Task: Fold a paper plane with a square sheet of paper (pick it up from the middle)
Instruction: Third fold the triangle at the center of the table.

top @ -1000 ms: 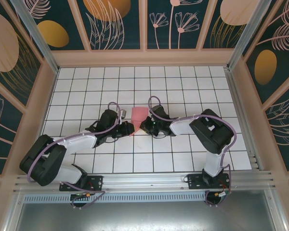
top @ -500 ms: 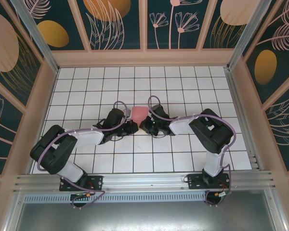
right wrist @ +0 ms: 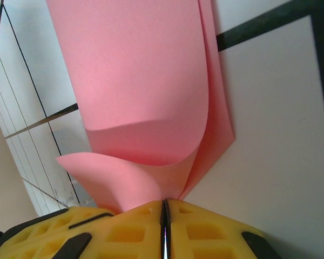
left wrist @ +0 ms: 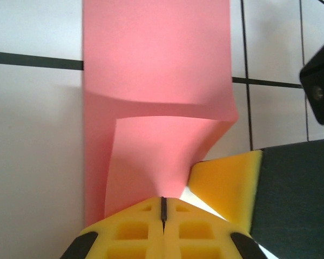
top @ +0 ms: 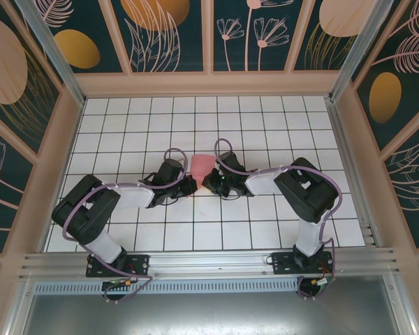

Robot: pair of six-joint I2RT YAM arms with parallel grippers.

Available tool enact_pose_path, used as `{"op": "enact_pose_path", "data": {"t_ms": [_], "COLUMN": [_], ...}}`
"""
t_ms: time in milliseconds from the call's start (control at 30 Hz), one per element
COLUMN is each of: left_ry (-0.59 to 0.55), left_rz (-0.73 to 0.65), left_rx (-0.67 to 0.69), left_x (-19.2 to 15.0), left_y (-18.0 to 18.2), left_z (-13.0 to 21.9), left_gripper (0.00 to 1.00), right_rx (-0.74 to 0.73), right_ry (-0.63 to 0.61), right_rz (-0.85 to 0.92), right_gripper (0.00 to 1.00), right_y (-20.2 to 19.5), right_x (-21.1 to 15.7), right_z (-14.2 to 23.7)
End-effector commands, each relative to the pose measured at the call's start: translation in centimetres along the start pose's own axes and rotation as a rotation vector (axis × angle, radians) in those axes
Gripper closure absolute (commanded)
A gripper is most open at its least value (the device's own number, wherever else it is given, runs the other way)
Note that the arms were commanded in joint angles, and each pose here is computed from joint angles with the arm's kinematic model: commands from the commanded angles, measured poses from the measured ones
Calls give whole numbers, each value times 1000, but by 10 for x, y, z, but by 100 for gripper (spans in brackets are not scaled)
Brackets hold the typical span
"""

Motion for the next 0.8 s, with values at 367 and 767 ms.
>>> {"op": "enact_pose_path", "data": {"t_ms": [367,767], "left_ry": [8,20], "left_rz": [-33,-27], "left_rx": [40,49], "left_x": [1,-2], "left_y": [4,6], "left_z": [-6,-7], "left_gripper": [94,94], "right_rx": [78,34], "right_ry": [-38,-37], "right_rz": [165,171], "right_gripper": [87,87], "right_y": [23,25], "right_x": [0,12], "right_z": [25,4]}}
Point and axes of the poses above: each hand's point on the last joint's axis, 136 mm out from that joint toward the fingers, its own z axis back along the fingers, its own y axis along the line the jaws close on, x = y × z, the point moved 8 cm from there along z, back along the fingers, and after that the axes turned 14 degrees about -z, right-handed, at the moved point
